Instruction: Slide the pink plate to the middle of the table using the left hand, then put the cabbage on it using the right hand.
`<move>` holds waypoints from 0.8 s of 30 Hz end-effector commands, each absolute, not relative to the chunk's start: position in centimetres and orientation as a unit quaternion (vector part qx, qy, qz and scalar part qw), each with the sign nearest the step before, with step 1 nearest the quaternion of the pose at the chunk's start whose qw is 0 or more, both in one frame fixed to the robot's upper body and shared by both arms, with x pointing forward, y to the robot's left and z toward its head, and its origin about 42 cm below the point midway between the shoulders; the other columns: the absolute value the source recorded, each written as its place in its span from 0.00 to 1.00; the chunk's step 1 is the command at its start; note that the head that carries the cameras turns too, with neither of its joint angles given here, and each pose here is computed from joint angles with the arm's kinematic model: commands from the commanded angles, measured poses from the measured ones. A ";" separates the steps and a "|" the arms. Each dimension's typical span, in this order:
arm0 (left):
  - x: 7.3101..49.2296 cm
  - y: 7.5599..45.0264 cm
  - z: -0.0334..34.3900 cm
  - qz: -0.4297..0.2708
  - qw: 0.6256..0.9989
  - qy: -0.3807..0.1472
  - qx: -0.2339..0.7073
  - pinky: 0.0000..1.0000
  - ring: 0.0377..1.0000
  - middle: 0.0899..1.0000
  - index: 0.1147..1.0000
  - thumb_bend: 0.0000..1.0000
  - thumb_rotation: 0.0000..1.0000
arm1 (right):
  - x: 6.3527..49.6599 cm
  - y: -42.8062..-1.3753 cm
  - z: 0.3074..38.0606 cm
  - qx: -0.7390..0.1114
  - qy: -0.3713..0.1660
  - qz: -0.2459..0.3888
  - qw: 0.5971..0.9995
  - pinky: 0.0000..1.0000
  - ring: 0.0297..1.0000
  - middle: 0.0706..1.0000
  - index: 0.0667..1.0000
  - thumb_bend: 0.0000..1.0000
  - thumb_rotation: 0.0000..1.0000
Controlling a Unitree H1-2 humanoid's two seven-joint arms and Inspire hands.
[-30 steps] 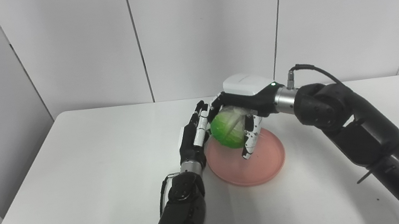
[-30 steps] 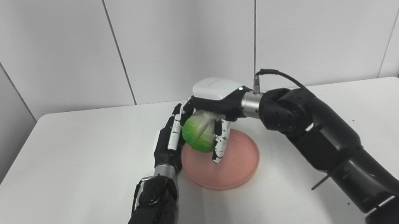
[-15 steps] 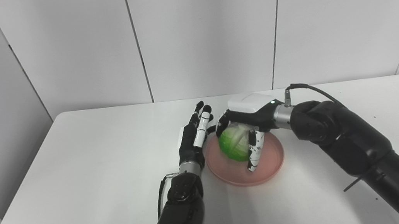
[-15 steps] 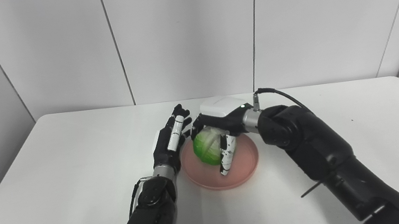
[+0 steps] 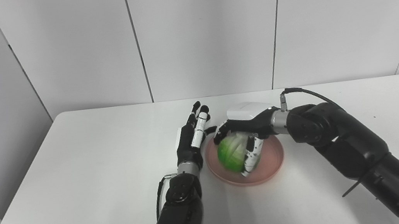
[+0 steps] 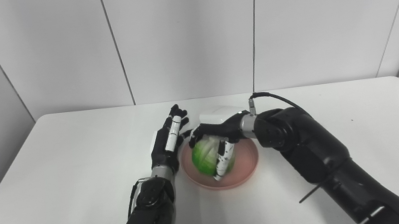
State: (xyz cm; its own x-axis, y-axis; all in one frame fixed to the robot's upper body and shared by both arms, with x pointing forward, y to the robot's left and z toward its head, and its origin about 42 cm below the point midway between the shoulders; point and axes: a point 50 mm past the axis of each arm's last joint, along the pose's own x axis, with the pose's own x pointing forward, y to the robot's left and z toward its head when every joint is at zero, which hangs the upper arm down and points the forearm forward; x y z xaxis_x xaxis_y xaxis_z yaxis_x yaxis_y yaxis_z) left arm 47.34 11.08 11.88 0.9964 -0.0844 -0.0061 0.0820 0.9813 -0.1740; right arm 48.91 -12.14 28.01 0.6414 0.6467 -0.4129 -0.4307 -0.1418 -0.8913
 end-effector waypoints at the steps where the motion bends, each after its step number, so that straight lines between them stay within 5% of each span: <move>1: 45.7 12.6 8.2 -0.024 0.991 0.094 -0.091 0.72 0.89 0.89 0.91 0.76 0.82 | 49.3 -12.2 31.3 -0.635 -0.095 0.390 0.660 0.93 0.99 0.98 0.86 1.00 0.37; 8: 45.6 13.4 8.2 -0.015 0.991 0.083 -0.102 0.66 0.87 0.89 0.91 0.75 0.88 | 49.2 -14.0 32.7 -0.636 -0.123 0.363 0.670 1.00 1.00 1.00 0.88 1.00 0.50; 12: 45.7 13.8 8.7 -0.004 0.992 0.069 -0.106 0.64 0.86 0.88 0.88 0.77 0.92 | 49.3 -16.2 31.9 -0.581 -0.187 0.323 0.724 0.94 0.94 0.91 0.83 1.00 0.81; 16: 45.9 14.3 9.5 0.000 0.995 0.041 -0.085 0.67 0.86 0.87 0.88 0.80 0.94 | 49.0 -18.7 30.0 -0.420 -0.225 0.233 0.848 0.77 0.86 0.87 0.84 0.92 0.91; 19: 45.9 14.5 10.3 0.019 0.998 0.007 -0.055 0.71 0.85 0.86 0.86 0.78 0.92 | 48.6 -19.9 27.0 -0.251 -0.237 0.145 0.927 0.75 0.82 0.83 0.84 0.91 0.97; 21: 45.7 14.3 10.6 0.034 0.999 -0.020 -0.032 0.87 0.89 0.89 0.86 0.72 0.88 | 48.4 -20.1 25.0 -0.153 -0.229 0.097 0.956 0.73 0.80 0.83 0.85 0.86 0.98; 24: 45.5 14.0 10.8 0.053 0.997 -0.048 -0.008 0.93 0.91 0.91 0.86 0.67 0.85 | 48.2 -20.1 21.9 -0.052 -0.197 0.034 0.978 0.76 0.81 0.85 0.87 0.84 0.99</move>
State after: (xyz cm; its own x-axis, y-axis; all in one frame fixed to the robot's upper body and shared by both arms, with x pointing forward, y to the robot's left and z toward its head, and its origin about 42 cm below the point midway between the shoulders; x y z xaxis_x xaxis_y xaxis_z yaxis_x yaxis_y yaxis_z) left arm 46.40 13.57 12.00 0.9944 0.0689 0.0802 -0.0653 0.9968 -0.0468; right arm 47.26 -20.87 19.34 0.9533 0.1431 0.2659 -0.0883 0.9742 -0.2079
